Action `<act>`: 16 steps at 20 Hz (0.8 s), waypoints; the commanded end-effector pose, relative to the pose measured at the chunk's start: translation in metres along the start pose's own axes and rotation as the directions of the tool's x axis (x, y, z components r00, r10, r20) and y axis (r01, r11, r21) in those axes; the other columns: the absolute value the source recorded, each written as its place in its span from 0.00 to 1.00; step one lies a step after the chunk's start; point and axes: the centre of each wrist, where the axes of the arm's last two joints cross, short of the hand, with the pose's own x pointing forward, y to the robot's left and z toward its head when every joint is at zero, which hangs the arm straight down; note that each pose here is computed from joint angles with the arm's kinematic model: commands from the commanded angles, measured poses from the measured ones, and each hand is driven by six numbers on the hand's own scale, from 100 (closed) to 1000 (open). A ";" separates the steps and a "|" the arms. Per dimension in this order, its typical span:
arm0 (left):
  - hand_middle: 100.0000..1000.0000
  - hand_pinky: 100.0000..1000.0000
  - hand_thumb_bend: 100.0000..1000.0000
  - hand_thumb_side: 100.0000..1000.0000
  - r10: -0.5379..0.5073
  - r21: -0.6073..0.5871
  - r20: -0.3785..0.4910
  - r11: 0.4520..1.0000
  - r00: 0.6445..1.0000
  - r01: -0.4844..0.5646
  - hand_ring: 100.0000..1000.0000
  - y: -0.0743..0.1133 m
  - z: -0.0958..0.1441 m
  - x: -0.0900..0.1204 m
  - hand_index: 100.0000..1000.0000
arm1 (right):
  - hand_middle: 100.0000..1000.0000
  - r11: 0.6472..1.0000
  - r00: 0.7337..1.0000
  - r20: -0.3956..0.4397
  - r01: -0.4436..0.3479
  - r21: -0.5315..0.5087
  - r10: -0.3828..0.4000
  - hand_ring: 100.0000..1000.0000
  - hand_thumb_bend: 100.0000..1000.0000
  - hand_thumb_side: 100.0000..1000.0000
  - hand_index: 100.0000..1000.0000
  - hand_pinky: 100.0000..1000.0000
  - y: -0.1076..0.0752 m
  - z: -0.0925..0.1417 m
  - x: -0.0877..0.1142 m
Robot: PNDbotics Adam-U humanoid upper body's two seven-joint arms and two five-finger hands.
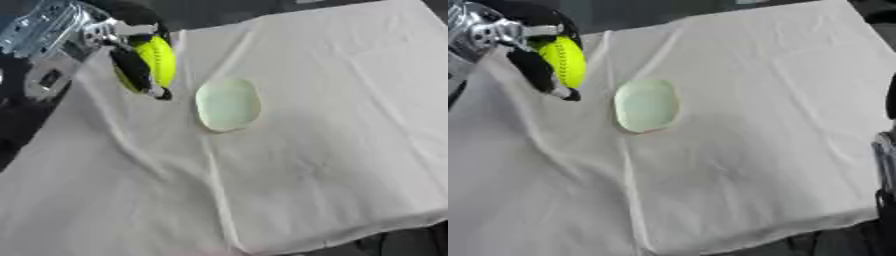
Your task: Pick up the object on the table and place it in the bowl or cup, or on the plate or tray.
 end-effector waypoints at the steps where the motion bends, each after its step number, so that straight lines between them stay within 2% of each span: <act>1: 0.85 0.00 0.46 0.40 0.017 0.045 -0.030 0.999 0.999 -0.016 0.37 0.015 0.000 -0.004 0.60 | 0.76 1.000 0.999 0.032 -0.007 0.011 0.006 0.72 0.00 1.00 0.93 0.59 -0.003 -0.010 0.003; 9: 0.84 0.00 0.46 0.42 0.043 0.053 -0.061 0.998 0.997 -0.040 0.37 0.014 -0.020 -0.004 0.59 | 0.76 1.000 0.998 0.055 0.006 0.011 -0.007 0.72 0.00 1.00 0.93 0.58 0.000 -0.017 0.005; 16: 0.83 0.00 0.46 0.44 0.034 0.054 -0.055 0.998 0.998 -0.031 0.38 0.018 -0.028 0.000 0.60 | 0.76 1.000 0.998 0.064 0.012 0.014 -0.013 0.72 0.00 1.00 0.93 0.58 0.001 -0.021 0.005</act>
